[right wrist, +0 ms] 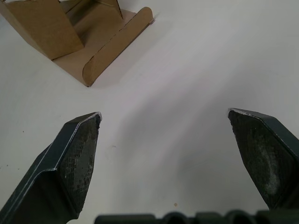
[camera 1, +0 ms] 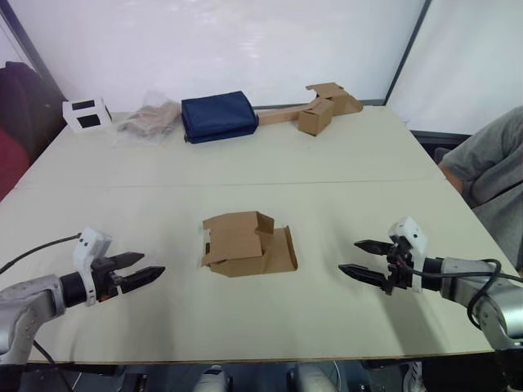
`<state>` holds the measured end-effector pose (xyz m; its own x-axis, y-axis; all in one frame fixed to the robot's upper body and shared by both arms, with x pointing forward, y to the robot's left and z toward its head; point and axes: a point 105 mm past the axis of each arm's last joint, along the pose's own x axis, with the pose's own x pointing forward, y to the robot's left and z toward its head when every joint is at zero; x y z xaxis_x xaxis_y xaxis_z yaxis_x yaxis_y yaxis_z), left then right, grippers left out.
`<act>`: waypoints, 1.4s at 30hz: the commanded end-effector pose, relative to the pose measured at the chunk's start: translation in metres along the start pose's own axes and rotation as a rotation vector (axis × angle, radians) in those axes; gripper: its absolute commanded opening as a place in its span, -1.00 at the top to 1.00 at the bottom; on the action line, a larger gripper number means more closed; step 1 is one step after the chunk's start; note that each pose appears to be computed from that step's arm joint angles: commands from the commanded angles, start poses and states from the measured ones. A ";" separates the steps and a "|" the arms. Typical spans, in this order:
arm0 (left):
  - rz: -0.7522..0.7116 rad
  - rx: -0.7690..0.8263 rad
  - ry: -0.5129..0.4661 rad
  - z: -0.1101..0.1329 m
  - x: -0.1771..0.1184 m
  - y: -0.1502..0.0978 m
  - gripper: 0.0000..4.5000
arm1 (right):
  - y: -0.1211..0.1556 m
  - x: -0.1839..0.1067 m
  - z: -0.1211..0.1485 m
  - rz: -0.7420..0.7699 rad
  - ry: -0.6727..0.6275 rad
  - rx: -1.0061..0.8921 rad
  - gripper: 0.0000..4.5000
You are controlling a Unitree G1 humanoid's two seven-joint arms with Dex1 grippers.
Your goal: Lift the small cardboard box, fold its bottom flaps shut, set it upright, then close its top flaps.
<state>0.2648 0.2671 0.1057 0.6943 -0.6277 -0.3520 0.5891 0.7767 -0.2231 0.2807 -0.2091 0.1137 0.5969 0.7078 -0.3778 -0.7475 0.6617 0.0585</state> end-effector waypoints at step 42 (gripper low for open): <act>-0.420 -0.592 -0.015 0.029 0.049 -0.030 -0.99 | 0.073 0.023 0.072 0.203 -0.094 -0.236 -1.00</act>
<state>0.2923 0.2174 0.1187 0.4952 -0.8584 -0.1339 0.4771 0.3975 -0.7838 0.2685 -0.1388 0.1665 0.4711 0.8241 -0.3146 -0.8775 0.4741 -0.0721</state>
